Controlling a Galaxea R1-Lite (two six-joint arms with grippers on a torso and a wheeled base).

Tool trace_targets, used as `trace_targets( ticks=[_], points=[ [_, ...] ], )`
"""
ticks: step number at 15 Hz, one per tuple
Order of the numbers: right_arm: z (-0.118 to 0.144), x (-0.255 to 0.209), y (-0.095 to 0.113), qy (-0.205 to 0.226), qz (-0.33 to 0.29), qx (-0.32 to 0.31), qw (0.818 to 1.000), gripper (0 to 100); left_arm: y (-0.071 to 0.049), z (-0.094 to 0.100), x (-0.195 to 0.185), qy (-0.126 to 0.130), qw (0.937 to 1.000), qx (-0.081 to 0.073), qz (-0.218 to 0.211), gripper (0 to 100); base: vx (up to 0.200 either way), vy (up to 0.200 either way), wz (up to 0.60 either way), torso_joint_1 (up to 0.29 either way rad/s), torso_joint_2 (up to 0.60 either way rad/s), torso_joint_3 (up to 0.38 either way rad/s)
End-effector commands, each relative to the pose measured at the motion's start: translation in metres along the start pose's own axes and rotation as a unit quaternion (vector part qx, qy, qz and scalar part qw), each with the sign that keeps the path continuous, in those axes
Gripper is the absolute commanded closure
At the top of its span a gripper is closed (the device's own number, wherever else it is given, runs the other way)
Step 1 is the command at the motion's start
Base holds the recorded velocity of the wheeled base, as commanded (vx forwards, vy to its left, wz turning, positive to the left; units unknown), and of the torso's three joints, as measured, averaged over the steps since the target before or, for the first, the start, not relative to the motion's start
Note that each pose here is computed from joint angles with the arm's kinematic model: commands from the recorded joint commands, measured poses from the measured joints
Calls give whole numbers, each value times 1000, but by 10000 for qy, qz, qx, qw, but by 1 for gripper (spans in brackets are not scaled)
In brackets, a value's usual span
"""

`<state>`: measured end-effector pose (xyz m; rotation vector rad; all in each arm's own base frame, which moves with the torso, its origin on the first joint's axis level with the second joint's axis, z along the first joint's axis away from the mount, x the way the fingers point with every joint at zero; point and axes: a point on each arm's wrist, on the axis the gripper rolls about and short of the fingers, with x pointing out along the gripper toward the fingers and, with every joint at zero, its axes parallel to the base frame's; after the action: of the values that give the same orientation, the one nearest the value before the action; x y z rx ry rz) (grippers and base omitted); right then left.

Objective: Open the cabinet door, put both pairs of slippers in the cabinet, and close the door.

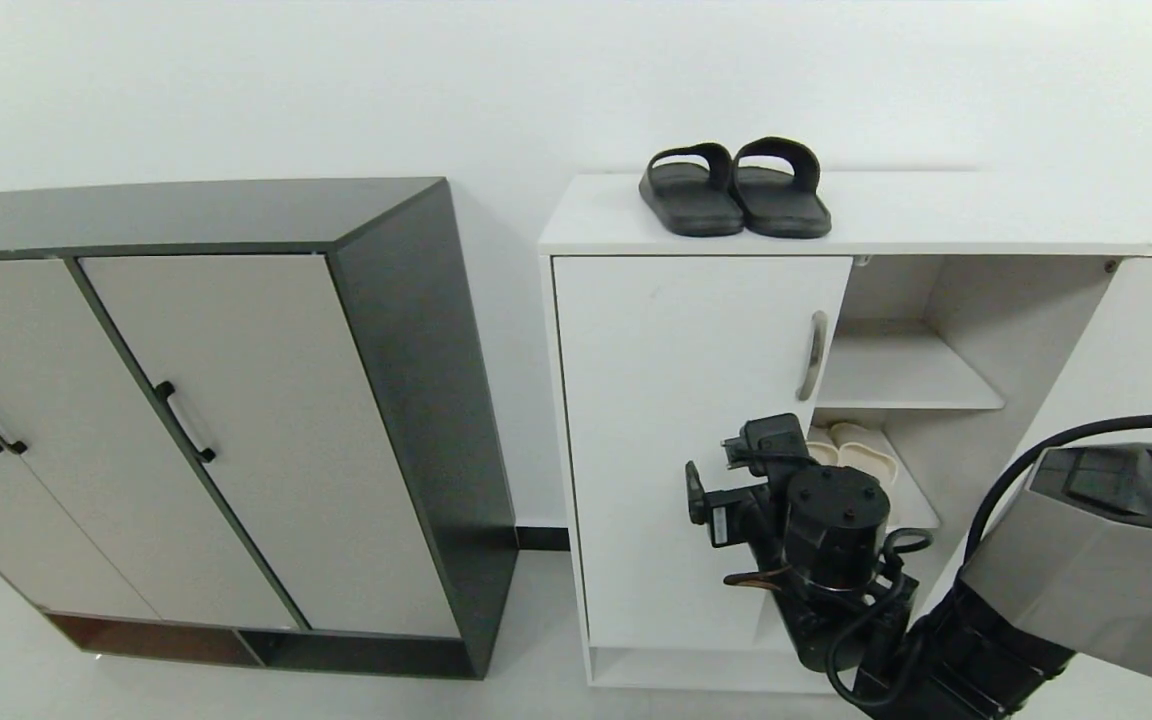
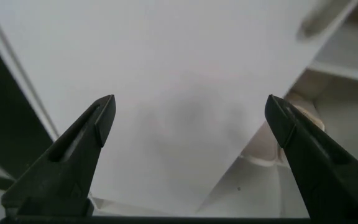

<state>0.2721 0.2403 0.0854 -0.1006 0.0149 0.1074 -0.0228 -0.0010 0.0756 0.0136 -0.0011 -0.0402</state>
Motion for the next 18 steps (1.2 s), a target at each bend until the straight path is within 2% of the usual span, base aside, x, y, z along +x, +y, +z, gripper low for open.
trace_targets(
  ticks=[1, 10, 18],
  points=[
    [0, 0, 0, 2, -4, -3, 10000, 0, 0, 0, 0, 4, 10000, 1, -6, 100, 0, 0, 0, 129, -471, -339],
    [4, 1, -1, -88, -20, -17, 10000, 0, 0, 0, 0, 4, 10000, 1, -6, 100, 0, 0, 0, 170, -483, -314],
    [12, -3, -4, -161, -19, 23, 9999, 0, 0, 0, 0, 4, 10000, 1, -6, 100, 0, 0, 0, 220, -536, -317]
  ],
)
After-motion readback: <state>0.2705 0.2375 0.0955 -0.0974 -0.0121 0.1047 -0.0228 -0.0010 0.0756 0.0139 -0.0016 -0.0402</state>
